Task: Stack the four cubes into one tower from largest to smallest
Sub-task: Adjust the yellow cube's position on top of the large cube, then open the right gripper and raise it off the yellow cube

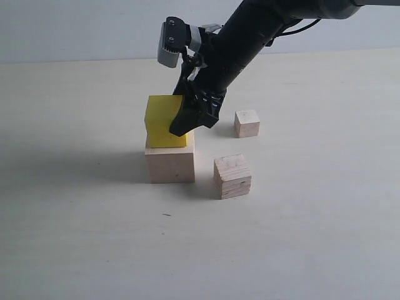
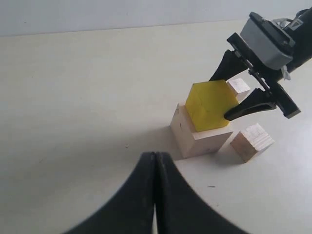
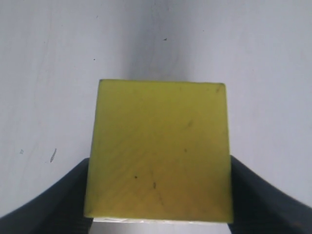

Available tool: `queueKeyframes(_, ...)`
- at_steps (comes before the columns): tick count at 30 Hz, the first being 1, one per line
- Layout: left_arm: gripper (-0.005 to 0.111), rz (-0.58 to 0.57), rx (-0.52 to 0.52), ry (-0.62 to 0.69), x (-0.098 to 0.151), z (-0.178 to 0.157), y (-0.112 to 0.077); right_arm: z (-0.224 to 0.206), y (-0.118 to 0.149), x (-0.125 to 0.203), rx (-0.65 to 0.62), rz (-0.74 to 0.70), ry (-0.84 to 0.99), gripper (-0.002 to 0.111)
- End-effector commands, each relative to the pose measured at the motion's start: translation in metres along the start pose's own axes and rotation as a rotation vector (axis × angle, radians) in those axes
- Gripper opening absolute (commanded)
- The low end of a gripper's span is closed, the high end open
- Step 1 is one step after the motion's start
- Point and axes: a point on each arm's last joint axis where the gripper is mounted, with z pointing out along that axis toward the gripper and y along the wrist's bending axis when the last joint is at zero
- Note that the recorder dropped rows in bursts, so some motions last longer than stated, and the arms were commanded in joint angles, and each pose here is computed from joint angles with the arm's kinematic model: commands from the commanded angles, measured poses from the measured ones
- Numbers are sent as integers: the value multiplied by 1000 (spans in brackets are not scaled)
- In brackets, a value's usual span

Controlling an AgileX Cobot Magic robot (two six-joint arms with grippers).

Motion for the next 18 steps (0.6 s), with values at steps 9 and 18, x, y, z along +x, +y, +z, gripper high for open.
queueKeyframes(9, 0, 6, 1, 4, 0, 1, 0, -1, -2, 1, 16, -2, -2, 79)
queueKeyframes(18, 0, 6, 1, 4, 0, 1, 0, -4, -1, 0, 16, 30, -5, 79)
